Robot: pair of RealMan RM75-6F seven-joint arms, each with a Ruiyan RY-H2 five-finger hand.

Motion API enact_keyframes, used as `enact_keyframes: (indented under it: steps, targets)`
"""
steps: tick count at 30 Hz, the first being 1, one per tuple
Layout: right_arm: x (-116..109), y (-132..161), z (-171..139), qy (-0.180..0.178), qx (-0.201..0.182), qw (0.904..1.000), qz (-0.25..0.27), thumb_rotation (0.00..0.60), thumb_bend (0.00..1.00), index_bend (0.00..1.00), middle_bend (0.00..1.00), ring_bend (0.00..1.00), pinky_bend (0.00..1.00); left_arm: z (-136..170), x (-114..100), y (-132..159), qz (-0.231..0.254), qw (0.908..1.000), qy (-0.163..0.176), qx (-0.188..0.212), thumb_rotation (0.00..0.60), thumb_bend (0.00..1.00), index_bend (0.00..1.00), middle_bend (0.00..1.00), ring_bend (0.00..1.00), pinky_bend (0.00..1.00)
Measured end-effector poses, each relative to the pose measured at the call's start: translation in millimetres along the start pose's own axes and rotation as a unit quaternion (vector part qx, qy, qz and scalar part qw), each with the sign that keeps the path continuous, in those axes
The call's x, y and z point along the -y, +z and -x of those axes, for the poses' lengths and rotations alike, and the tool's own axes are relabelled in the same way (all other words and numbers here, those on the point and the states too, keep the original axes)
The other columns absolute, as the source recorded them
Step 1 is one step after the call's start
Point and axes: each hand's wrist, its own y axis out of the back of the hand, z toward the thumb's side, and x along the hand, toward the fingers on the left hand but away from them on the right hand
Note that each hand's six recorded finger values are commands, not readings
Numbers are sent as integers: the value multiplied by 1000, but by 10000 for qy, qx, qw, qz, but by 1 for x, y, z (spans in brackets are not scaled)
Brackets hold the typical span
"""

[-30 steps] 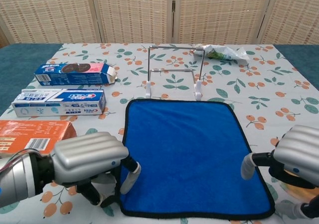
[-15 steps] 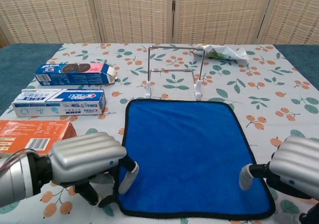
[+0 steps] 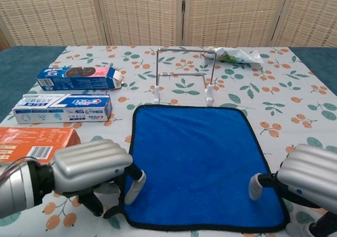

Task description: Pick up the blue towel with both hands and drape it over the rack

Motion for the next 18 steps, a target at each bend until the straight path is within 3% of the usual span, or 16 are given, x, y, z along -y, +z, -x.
enact_keyframes:
  steps: [18]
  targets:
    - [3, 3, 10, -63, -83, 9999, 65, 600, 378, 449, 907, 849, 1000, 1, -1, -2, 53, 10000, -22, -43, 600, 426, 648, 1000, 950, 1000]
